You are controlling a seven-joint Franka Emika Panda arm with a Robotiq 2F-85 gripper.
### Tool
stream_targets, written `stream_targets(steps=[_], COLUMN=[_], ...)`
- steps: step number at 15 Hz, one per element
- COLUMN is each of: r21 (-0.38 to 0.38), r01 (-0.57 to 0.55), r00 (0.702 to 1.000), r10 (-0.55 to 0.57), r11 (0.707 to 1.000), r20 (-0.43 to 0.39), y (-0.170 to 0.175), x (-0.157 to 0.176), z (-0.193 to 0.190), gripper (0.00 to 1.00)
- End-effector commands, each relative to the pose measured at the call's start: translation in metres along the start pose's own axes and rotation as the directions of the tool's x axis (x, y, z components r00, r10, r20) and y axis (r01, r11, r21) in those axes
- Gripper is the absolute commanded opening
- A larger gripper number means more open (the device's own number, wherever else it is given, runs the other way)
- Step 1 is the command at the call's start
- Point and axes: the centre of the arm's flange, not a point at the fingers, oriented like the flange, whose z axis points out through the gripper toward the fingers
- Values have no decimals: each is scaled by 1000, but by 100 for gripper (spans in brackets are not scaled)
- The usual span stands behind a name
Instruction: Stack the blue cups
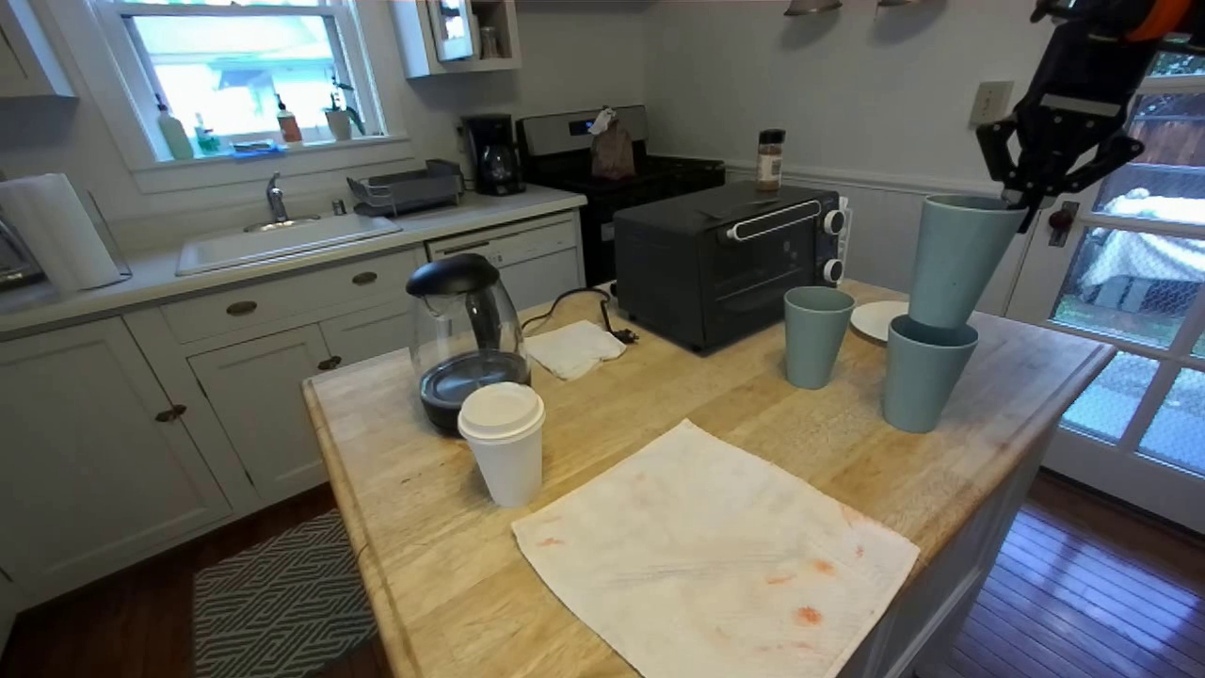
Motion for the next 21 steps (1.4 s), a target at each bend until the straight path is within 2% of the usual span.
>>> stream_targets(steps=[1,10,18,20,21], r21=[-18,-74,-100,-106,-103], r01=[14,-3,11,11,12], r00=[1000,1000,998,998,998], r10=[-14,6,-5,-4,-6], r11=[1000,997,995,994,995], r20=[13,31,61,60,57], y=[0,3,-1,-3,-4], x=[6,18,32,34,35], z=[10,37,83,90,93], gripper=[1,1,2,13,23])
